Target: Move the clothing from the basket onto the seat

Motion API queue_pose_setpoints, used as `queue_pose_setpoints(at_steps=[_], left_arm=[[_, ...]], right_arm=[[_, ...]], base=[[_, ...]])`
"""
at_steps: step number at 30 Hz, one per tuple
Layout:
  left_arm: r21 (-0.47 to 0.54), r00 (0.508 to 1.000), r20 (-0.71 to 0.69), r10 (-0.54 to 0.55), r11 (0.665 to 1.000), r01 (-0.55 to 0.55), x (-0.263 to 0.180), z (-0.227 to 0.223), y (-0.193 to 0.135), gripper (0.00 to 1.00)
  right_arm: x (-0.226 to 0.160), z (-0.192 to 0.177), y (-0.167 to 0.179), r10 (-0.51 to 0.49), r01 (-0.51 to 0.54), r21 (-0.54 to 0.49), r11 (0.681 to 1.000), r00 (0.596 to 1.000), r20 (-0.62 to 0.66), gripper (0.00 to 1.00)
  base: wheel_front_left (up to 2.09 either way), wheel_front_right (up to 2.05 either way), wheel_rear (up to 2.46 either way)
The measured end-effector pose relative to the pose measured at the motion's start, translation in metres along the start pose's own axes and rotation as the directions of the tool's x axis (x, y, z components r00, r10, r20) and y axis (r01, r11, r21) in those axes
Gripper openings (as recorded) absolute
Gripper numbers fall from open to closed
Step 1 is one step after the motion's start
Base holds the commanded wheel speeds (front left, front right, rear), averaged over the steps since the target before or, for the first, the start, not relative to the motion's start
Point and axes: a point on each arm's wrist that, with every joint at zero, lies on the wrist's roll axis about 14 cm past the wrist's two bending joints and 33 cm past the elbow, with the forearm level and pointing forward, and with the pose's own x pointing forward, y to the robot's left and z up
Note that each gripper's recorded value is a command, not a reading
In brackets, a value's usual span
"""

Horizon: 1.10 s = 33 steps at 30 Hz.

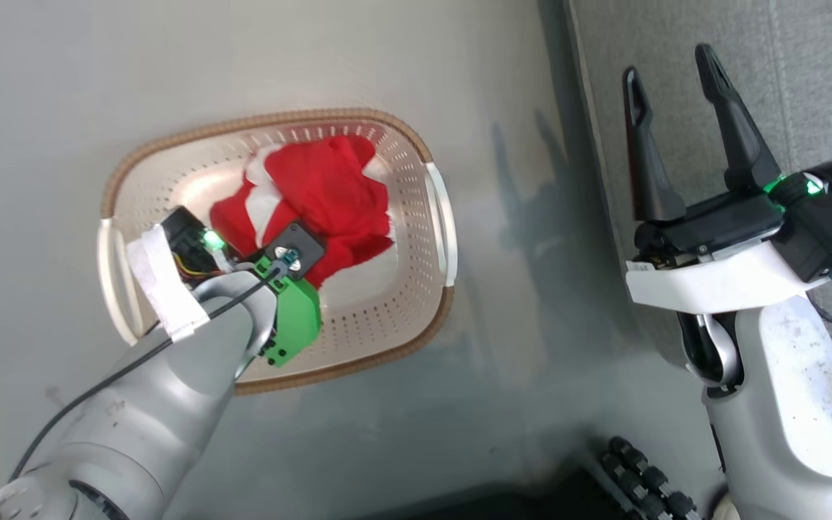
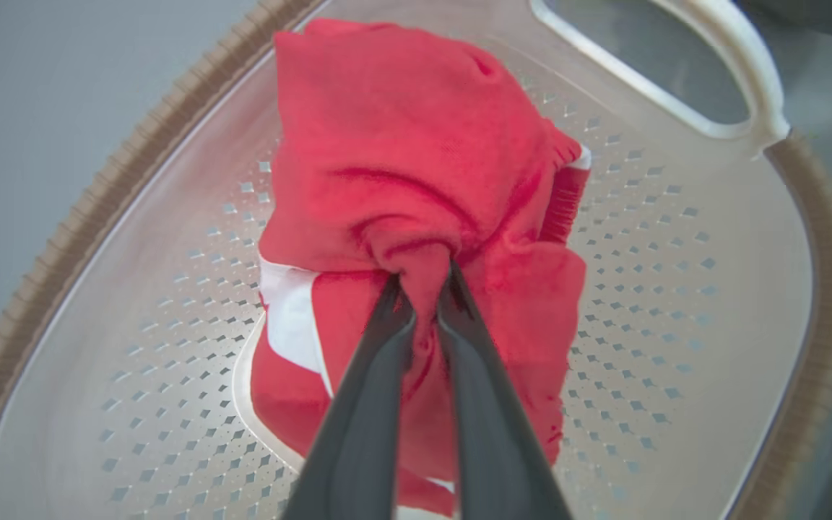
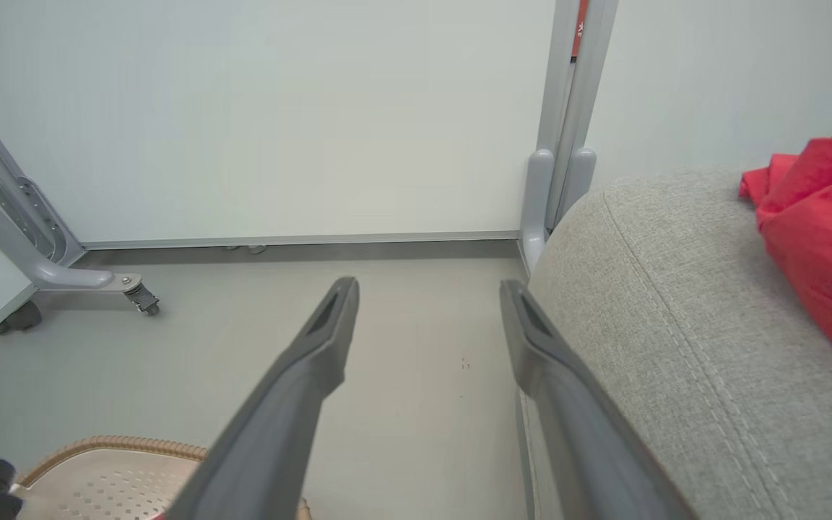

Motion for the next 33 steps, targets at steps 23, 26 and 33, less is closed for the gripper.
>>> queue_pose_setpoints(at_steps=[23, 26, 33], left_arm=[[-0.046, 0.891, 0.422, 0.170, 0.985, -0.166, -0.130, 0.136, -0.013, 0.00], [-0.064, 0.856, 0.476, 0.202, 0.979, -0.195, -0.149, 0.152, -0.013, 0.00], [-0.094, 0.750, 0.606, 0.265, 0.960, -0.263, -0.194, 0.193, -0.014, 0.00]], right_arm=[[-0.055, 0.078, 0.032, 0.033, -0.036, 0.029, 0.999, 0.994, 0.101, 1.00], [-0.061, 0.087, 0.037, 0.043, -0.047, 0.031, 0.998, 0.992, 0.118, 1.00], [-0.075, 0.106, 0.047, 0.062, -0.069, 0.037, 0.997, 0.985, 0.158, 1.00]], base=[[0.00, 0.00, 0.00], [0.00, 0.00, 0.00], [0.00, 0.00, 0.00]])
